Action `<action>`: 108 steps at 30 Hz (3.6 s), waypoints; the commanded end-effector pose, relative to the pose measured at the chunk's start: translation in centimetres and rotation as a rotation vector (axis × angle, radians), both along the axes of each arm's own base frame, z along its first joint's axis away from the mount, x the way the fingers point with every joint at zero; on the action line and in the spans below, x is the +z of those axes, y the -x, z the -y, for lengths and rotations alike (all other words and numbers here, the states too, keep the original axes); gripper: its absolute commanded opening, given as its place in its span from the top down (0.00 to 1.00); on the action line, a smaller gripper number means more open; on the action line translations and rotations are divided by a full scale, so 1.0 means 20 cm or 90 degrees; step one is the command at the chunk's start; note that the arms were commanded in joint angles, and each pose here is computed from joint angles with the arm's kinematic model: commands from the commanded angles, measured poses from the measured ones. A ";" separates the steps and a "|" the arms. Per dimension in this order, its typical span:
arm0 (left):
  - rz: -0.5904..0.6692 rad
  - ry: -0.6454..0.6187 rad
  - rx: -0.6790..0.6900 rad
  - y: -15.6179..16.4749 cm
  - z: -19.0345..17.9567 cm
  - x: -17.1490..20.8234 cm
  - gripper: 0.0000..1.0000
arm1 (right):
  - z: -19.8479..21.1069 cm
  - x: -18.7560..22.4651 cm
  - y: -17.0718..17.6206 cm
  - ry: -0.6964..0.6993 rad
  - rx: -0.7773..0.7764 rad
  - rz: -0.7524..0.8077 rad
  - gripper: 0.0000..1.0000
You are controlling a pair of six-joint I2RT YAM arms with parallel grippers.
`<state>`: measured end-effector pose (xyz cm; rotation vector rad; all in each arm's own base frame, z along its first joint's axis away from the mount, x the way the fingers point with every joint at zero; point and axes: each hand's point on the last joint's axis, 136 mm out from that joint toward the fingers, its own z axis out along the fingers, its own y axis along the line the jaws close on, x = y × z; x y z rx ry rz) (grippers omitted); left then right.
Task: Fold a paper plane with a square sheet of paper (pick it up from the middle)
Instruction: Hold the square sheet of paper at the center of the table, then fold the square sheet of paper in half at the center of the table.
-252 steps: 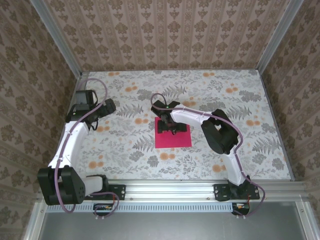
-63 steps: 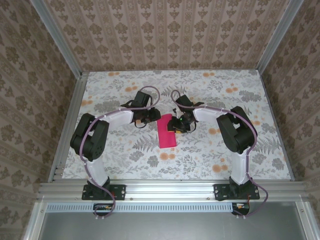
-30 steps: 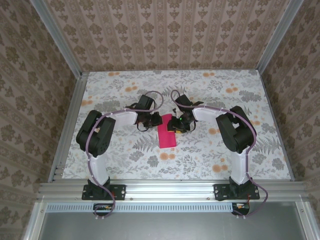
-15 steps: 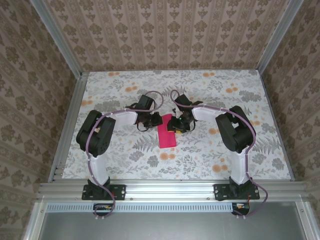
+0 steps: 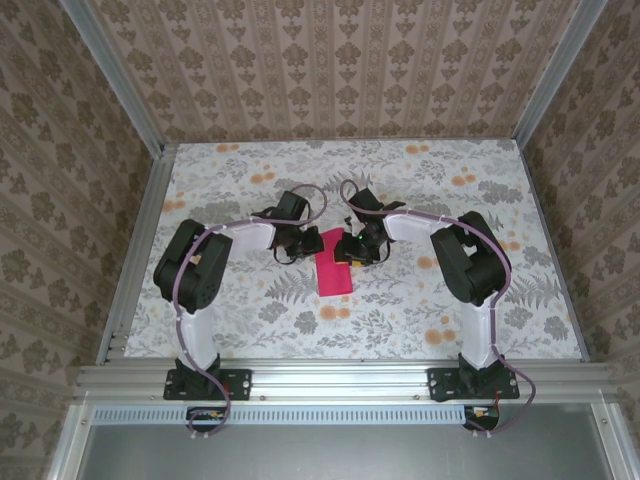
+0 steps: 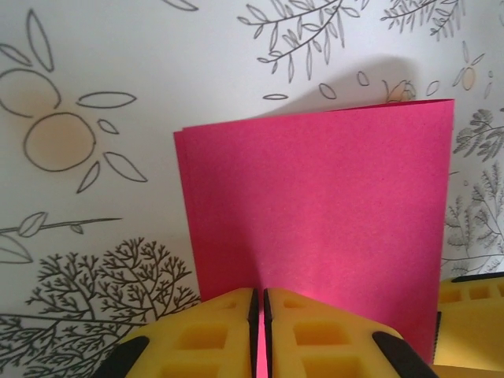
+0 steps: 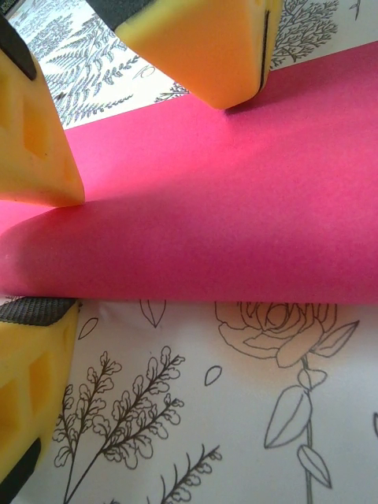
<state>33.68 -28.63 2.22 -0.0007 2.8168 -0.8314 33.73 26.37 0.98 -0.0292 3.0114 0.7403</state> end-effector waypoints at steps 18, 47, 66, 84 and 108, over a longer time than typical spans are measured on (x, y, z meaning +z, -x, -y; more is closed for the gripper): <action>-0.056 -0.064 0.002 0.08 -0.07 -0.15 0.88 | 0.12 0.13 -0.01 0.021 -0.039 0.070 0.52; -0.063 -0.064 -0.004 0.09 -0.06 -0.17 0.89 | -0.07 0.41 -0.03 -0.170 -0.018 0.165 0.72; -0.068 -0.069 -0.002 0.10 -0.07 -0.18 0.89 | -0.11 0.16 0.04 -0.098 0.016 0.067 0.73; -0.072 -0.071 -0.001 0.11 -0.07 -0.19 0.90 | -0.06 0.05 0.07 -0.058 0.011 0.046 0.73; -0.074 -0.074 -0.001 0.12 -0.08 -0.21 0.90 | -0.02 0.04 0.11 -0.069 0.003 0.036 0.73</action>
